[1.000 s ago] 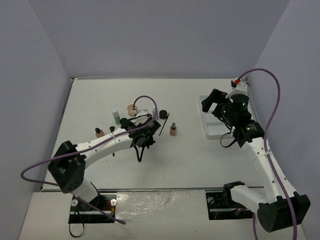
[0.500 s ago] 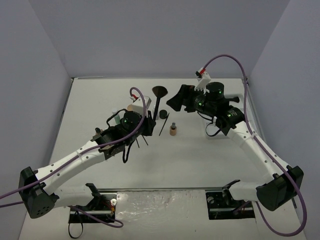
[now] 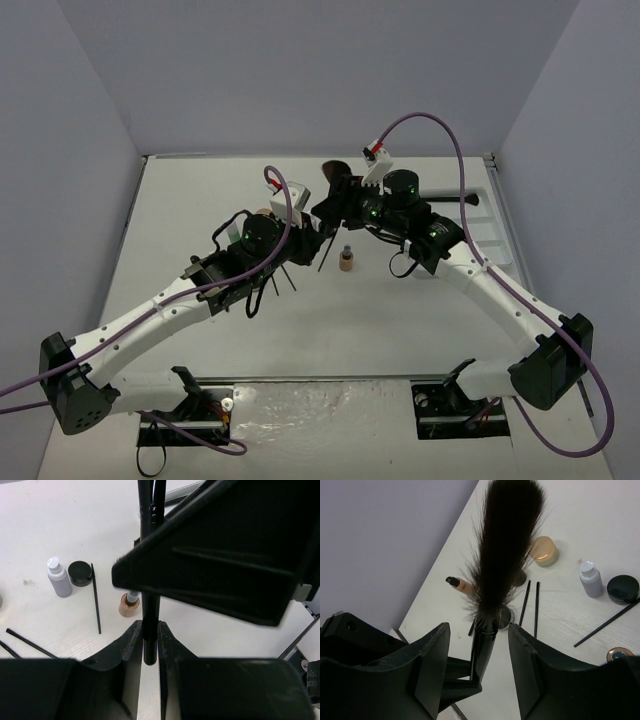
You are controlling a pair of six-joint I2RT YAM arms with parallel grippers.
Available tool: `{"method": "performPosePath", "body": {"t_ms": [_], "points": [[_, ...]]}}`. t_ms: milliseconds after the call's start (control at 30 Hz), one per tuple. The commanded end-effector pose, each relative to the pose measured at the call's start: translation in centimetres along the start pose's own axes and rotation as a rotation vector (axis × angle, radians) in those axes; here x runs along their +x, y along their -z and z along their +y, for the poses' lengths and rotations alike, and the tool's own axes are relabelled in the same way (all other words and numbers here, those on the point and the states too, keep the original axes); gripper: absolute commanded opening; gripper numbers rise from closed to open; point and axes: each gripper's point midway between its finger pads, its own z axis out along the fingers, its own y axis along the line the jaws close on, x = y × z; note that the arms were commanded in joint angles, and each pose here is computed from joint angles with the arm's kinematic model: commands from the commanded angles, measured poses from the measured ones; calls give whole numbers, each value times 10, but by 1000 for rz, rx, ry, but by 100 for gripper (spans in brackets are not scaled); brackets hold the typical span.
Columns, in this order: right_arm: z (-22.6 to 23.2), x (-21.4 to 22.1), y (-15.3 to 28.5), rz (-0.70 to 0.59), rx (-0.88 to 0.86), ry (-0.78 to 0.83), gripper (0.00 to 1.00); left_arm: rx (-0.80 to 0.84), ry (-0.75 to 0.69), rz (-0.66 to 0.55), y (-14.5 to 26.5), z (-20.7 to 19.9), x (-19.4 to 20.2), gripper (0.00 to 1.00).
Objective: Organize the makeup
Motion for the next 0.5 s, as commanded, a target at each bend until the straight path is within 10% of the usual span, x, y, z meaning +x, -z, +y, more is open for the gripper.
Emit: {"method": "performPosePath", "body": {"t_ms": [0,133,267,467], "points": [[21,-41,4,-153,-44,14,39,90,14,-140,6,-25,-49,0],[17,-49,9,-194,-13,21,8,81,20,-114,0,-23,-41,0],[10,-49,11,-210,20,14,0,62,33,-100,-3,-20,-35,2],[-28,-67,23,-291,160,-28,0,-107,33,-46,-3,14,-18,67]]}}
